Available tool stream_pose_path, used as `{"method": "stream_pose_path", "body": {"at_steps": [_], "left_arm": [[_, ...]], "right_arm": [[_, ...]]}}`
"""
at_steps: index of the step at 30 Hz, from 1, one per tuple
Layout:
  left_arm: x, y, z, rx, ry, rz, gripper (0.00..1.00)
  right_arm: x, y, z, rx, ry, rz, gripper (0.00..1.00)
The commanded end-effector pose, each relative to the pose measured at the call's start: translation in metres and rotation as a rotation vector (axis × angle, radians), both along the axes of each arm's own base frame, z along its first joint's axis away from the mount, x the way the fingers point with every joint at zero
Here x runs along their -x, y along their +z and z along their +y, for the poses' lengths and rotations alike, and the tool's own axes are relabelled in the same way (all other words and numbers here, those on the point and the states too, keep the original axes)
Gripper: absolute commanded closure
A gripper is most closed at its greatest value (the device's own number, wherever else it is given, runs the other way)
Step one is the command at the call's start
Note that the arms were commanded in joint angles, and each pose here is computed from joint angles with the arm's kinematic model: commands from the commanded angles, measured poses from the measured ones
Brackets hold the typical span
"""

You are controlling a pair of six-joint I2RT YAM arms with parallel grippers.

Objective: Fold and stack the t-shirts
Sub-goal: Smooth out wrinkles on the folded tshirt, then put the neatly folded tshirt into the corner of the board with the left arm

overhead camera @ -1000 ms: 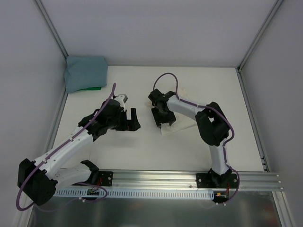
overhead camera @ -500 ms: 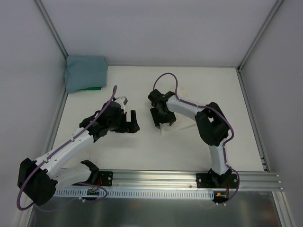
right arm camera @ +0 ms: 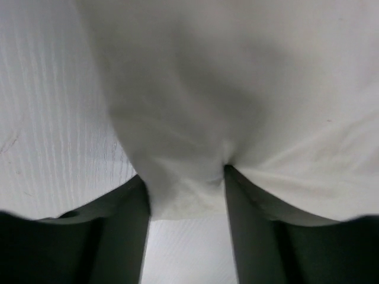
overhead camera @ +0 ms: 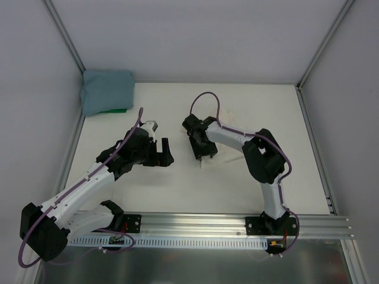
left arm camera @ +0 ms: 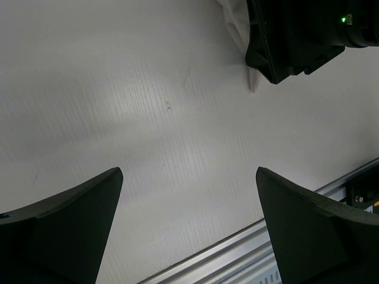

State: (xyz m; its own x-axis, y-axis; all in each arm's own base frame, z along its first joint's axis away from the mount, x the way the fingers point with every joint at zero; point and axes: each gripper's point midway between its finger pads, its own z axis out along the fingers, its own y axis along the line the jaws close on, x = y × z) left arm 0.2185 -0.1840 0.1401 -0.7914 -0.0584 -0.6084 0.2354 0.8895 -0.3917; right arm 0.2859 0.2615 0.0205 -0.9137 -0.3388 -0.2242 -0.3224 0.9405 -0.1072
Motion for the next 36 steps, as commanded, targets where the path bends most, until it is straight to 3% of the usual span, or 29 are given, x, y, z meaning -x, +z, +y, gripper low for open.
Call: {"method": "stream_pose_path", "body": {"at_steps": [1,2,5,8,16,19,24,27,36], "left_arm": [[-0.001,0.002,0.003,-0.007,0.008,-0.033,0.01],[-0.001,0.002,0.003,-0.008,0.007,-0.034,0.01],[-0.001,0.001,0.002,-0.004,0.007,-0.032,0.01],[-0.001,0.000,0.002,-0.003,0.007,-0.030,0.01],[-0.001,-0.026,-0.010,0.039,-0.007,0.016,0.01],[-0.009,-0.041,-0.030,0.119,-0.018,0.041,0.01],[-0.039,-0.032,-0.069,0.366,-0.009,-0.065,0.01],[-0.047,-0.045,-0.082,0.426,-0.008,-0.030,0.01],[-0.081,-0.047,-0.102,0.664,0.091,-0.092,0.01]], "right_arm": [[0.020,-0.030,0.005,0.011,-0.023,0.076,0.52],[0.021,-0.032,0.005,0.014,-0.026,0.082,0.72],[0.024,-0.037,0.004,0.022,-0.031,0.092,0.92],[0.025,-0.038,0.005,0.018,-0.033,0.093,0.99],[0.027,-0.018,0.006,-0.020,-0.037,0.069,0.99],[0.025,0.001,0.007,-0.049,-0.037,0.049,1.00],[0.027,0.027,0.009,-0.099,-0.041,0.024,1.00],[0.026,0.042,0.010,-0.119,-0.040,0.006,0.99],[0.027,0.076,0.015,-0.193,-0.046,-0.031,0.99]]}}
